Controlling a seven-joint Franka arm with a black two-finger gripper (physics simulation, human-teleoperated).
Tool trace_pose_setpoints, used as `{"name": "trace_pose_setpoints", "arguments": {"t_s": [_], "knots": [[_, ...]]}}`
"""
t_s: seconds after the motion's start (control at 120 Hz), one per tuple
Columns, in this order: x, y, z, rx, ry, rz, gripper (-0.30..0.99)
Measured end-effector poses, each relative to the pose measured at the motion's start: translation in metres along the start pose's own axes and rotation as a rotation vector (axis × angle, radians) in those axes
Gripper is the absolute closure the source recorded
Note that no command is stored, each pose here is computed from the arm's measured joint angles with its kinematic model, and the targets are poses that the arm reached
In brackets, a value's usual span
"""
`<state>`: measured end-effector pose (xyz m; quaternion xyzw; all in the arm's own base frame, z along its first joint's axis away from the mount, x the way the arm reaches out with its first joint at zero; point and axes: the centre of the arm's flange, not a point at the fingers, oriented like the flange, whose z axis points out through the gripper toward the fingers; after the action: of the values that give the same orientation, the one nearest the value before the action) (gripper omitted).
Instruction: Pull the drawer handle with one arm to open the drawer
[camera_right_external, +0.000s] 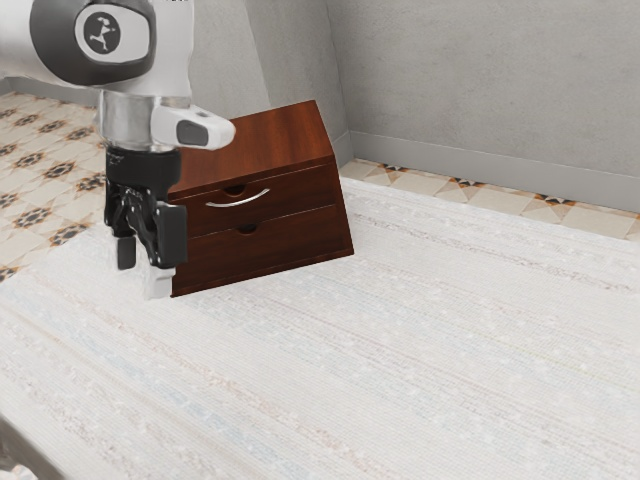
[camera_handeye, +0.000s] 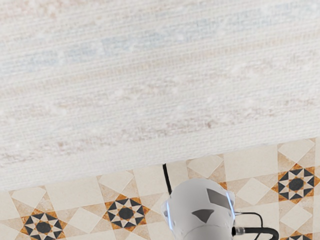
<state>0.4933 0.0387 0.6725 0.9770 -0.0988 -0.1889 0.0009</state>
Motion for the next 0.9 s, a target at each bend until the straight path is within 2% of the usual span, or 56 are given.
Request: {"name": "trace_pose_setpoints", "arguments": {"t_s": [0.083, 0.133, 0.208, 0.292, 0.375, 0.483, 0.642, 0.9], "knots": [[0.013, -0.035, -0.005, 0.02, 0.119, 0.009, 0.0], [0.017, -0.07, -0.006, 0.067, 0.163, -0.024, 0.0], [0.036, -0.104, 0.001, 0.209, 0.147, -0.045, 0.0], [0.069, -0.083, -0.006, 0.36, 0.165, 0.042, 0.0], [0.092, -0.072, -0.008, 0.444, 0.19, 0.108, 0.02], [0.134, -0.091, 0.014, 0.486, 0.171, 0.14, 0.14], [0.159, -0.111, 0.01, 0.523, 0.227, 0.144, 0.36], [0.174, -0.142, 0.014, 0.511, 0.327, 0.168, 0.47]]}}
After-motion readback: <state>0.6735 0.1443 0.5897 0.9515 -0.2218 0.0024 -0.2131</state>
